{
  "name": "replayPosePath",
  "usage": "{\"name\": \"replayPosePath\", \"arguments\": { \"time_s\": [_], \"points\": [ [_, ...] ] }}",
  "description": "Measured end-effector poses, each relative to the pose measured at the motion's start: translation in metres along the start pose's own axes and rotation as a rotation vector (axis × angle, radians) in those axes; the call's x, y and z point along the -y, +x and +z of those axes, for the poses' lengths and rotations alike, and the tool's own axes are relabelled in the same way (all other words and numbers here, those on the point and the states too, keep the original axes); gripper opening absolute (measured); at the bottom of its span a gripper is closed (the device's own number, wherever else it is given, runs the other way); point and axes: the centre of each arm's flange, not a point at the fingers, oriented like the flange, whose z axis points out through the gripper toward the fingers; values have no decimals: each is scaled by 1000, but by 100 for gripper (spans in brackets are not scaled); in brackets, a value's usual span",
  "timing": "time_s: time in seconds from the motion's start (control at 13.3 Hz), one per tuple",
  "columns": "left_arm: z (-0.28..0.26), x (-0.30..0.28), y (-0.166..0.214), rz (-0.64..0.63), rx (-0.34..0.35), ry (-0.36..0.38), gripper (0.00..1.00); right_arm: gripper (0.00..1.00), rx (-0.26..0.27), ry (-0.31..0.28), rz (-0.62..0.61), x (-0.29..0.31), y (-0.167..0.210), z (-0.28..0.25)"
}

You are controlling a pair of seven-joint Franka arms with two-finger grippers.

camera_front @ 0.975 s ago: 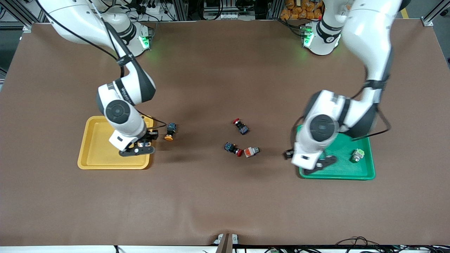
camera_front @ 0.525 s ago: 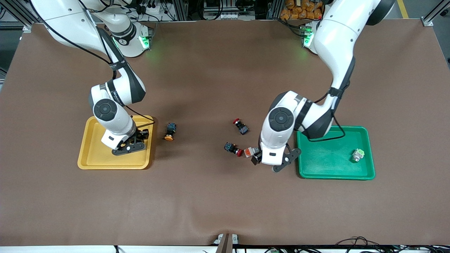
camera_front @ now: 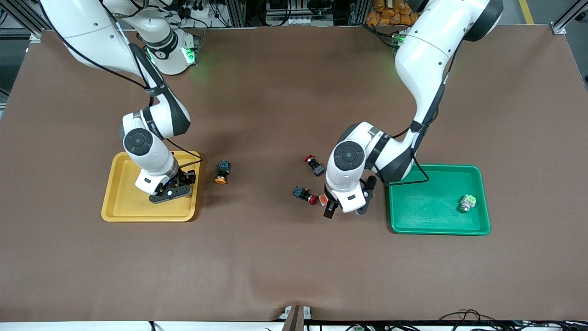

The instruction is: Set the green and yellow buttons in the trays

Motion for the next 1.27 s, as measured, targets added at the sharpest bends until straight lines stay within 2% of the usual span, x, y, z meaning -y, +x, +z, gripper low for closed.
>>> {"name": "replayPosePath", "arguments": {
  "time_s": [0.15,0.45,0.6,0.9,1.27],
  "points": [
    [-2,1,-7,-148,29,10,100,43,2,3,-5,-4,-2,11],
    [-2,-1,-4,-344,38,13,100,43,-9,5,-23,-3,-2,15],
    [7,-1,0,-387,37,19,100,59,-13,6,-23,-3,-1,15],
    [43,3,-1,-394,44,26,100,99,-14,6,-23,-3,-1,16],
    [60,2,-1,-398,62,5,100,100,36,-11,-69,-3,2,-11]
  ]
}}
